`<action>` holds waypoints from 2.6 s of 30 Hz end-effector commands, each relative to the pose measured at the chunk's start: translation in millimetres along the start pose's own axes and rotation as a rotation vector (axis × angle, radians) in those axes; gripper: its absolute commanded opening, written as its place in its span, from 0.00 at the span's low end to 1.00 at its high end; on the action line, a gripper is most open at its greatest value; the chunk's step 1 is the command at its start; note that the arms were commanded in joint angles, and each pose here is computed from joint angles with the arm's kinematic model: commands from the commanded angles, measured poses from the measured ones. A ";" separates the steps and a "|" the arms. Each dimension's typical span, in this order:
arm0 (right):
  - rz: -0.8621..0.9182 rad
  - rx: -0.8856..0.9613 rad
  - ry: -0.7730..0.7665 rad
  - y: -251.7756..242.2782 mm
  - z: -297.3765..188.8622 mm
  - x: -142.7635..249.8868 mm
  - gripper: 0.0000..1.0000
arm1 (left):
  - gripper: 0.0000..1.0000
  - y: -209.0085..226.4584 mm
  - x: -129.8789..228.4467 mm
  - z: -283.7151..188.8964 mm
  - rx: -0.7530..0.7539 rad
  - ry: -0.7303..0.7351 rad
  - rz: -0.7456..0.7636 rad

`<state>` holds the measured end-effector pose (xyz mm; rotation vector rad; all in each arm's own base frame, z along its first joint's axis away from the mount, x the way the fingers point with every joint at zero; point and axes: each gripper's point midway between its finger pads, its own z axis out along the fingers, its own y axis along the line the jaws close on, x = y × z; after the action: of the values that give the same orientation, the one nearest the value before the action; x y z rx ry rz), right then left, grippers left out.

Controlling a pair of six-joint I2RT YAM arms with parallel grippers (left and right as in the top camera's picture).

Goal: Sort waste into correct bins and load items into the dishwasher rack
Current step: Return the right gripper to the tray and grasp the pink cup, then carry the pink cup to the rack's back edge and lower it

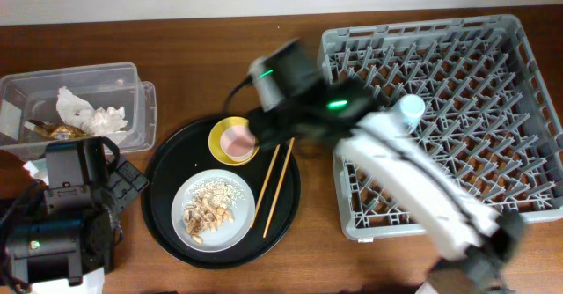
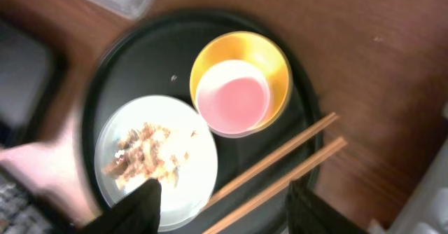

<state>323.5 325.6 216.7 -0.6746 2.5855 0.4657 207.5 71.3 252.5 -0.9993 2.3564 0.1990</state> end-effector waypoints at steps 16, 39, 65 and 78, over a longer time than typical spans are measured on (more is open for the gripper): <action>-0.114 0.222 0.030 24.0 154.1 22.8 0.52 | 0.99 1.1 -4.1 -2.4 -0.002 -0.014 -0.018; 0.195 0.118 -0.230 -58.9 -95.8 -93.3 0.04 | 0.99 1.1 -4.1 -2.4 -0.002 -0.014 -0.018; 0.844 -0.643 -0.368 -358.6 -19.3 -22.5 0.04 | 0.99 1.1 -4.1 -2.4 -0.002 -0.014 -0.019; 0.971 -0.213 -0.335 -411.3 -38.5 25.9 0.08 | 0.99 1.1 -4.1 -2.4 -0.002 -0.014 -0.018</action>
<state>512.1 -3.6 149.6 0.5816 2.3512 1.3270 207.6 71.4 252.6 -0.9993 2.3559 0.1993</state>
